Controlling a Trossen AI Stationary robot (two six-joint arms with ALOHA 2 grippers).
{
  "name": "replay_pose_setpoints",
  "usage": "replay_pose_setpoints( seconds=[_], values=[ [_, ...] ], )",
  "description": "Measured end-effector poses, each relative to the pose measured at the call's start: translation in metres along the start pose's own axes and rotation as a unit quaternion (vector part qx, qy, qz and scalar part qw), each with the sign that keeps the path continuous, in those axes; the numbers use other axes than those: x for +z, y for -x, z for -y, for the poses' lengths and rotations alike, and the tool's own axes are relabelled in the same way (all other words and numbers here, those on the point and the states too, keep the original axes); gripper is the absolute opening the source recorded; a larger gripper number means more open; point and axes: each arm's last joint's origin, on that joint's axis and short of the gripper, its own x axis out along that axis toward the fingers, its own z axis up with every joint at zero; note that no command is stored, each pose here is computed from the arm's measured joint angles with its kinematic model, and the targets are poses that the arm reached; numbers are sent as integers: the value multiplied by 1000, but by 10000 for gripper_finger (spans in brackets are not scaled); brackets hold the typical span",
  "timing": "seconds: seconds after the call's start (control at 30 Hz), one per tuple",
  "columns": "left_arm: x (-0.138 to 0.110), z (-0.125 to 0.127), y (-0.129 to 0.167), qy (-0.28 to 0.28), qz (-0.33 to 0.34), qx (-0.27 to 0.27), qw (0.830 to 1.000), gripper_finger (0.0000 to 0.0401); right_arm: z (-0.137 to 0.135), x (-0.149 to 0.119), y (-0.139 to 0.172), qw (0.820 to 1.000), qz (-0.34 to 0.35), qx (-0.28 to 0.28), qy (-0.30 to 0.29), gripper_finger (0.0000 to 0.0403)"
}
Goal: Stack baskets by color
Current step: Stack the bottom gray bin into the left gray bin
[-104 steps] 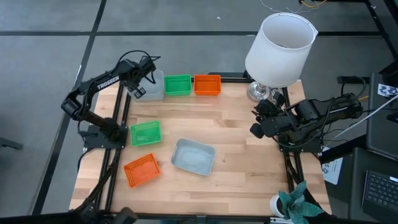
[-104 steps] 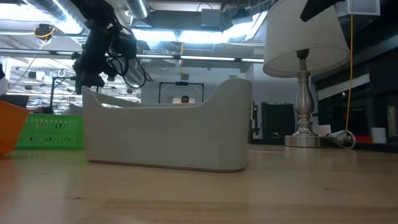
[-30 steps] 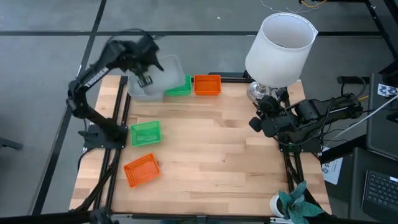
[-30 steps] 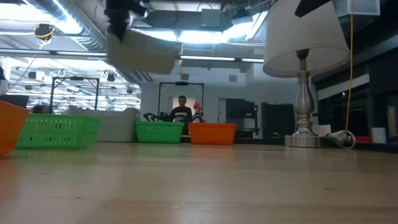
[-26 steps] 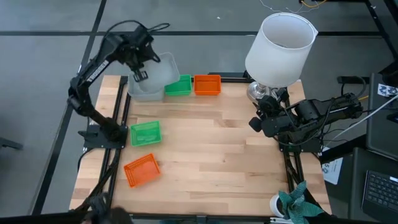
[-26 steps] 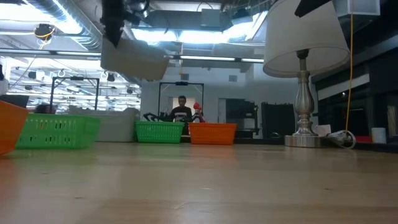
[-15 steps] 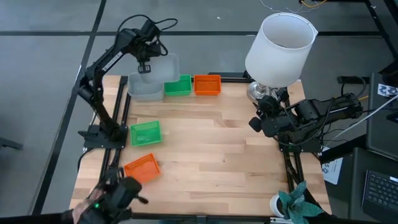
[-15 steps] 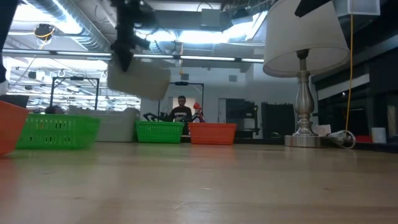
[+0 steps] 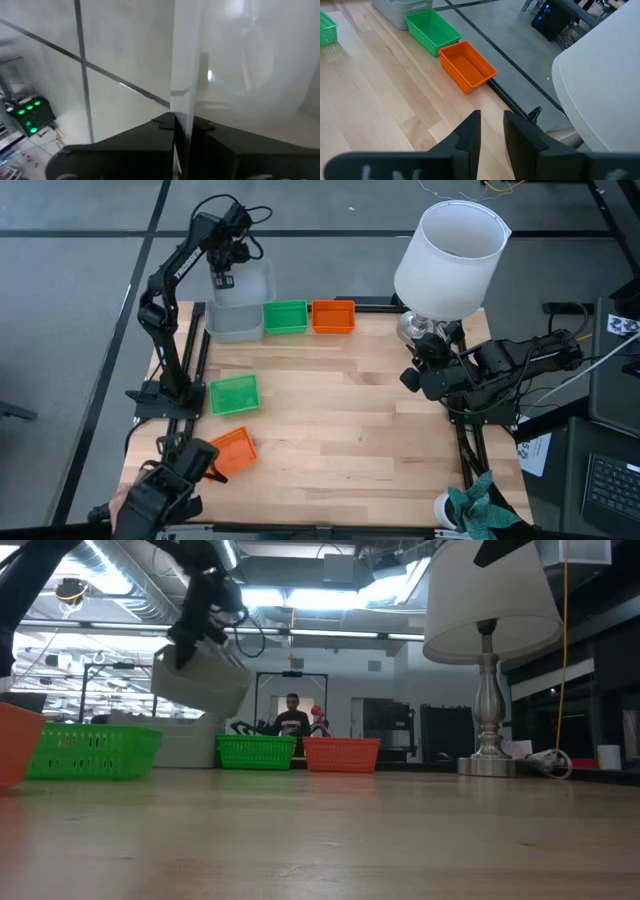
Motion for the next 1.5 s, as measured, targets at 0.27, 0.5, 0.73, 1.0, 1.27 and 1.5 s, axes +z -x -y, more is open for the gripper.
replay_pose_setpoints(
  seconds=[0.27,0.5,0.73,1.0,1.27,1.5],
  values=[
    [-4,0,50,-34,71,-9,997,0,0,0,0,1000,0,0,0,84],
    [8,20,84,39,91,2,995,0,0,0,0,1000,0,0,1,84],
    [10,22,83,99,74,20,992,0,-2,-4,-3,1000,-5,-2,9,84],
    [-16,43,81,135,63,-20,989,0,-15,-29,-22,999,-24,-22,22,84],
    [-65,71,95,151,82,-39,984,0,-21,-19,-21,1000,13,5,21,84],
    [-60,89,53,84,-30,-18,996,0,-26,-15,-21,999,25,27,19,84]
  ],
)
